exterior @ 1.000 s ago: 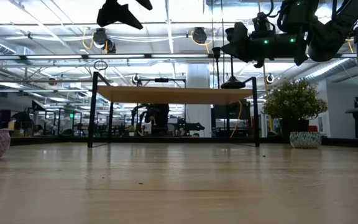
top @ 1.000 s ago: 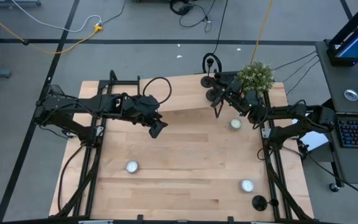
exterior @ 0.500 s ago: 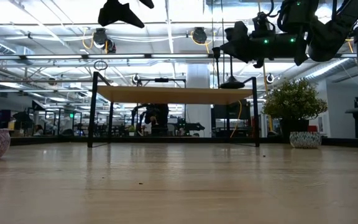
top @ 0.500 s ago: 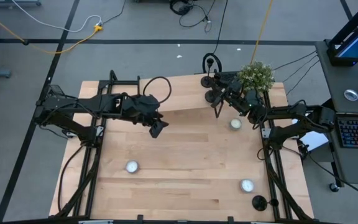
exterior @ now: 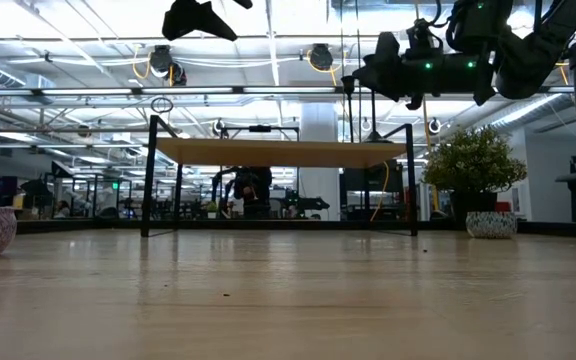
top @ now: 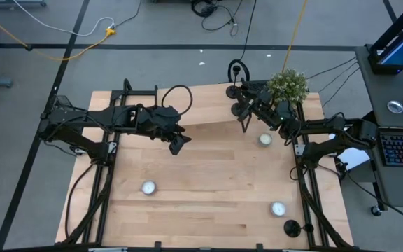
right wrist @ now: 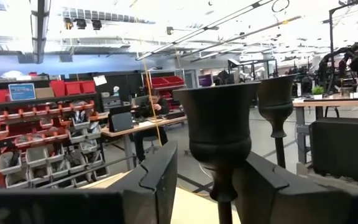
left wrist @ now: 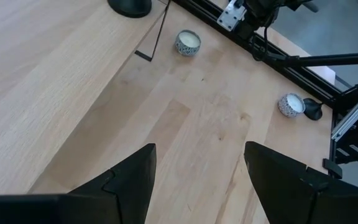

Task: Pick & Place candle stick holders
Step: Put the left black candle holder on the shelf aligned with the other black candle holder

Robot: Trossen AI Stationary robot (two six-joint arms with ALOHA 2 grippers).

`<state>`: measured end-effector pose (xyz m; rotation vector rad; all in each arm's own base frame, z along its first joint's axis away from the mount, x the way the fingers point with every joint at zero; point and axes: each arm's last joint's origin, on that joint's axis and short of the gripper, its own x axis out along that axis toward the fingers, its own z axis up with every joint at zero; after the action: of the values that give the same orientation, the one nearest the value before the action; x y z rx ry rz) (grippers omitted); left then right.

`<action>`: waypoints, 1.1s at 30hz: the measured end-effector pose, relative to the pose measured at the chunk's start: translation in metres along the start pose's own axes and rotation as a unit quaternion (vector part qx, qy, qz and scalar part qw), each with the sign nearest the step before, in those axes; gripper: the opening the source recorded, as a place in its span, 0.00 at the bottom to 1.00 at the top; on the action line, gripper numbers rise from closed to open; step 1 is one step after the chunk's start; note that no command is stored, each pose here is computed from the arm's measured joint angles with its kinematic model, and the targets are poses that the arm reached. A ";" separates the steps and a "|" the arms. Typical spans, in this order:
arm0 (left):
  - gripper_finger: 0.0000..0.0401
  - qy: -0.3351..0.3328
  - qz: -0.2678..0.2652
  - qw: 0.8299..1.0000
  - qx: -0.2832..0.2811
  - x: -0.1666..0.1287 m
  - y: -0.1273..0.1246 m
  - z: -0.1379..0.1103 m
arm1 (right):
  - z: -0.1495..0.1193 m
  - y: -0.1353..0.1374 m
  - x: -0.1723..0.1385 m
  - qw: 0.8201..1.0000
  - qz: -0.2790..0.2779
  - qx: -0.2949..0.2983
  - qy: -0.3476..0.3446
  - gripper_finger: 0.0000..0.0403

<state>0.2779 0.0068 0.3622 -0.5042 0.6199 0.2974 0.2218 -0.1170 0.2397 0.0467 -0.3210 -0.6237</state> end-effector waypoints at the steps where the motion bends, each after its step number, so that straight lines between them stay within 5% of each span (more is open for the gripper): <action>1: 0.63 0.000 0.000 1.000 0.000 0.000 0.000 0.000 | 0.000 0.000 0.000 1.000 0.000 0.000 0.000 0.31; 33: 0.63 -0.001 -0.001 1.000 0.004 0.000 0.000 0.000 | 0.020 0.006 0.022 1.000 0.001 -0.018 -0.016 0.28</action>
<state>0.2780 0.0068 0.3624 -0.4964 0.6188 0.2931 0.2358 -0.1241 0.2654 0.0013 -0.3394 -0.6285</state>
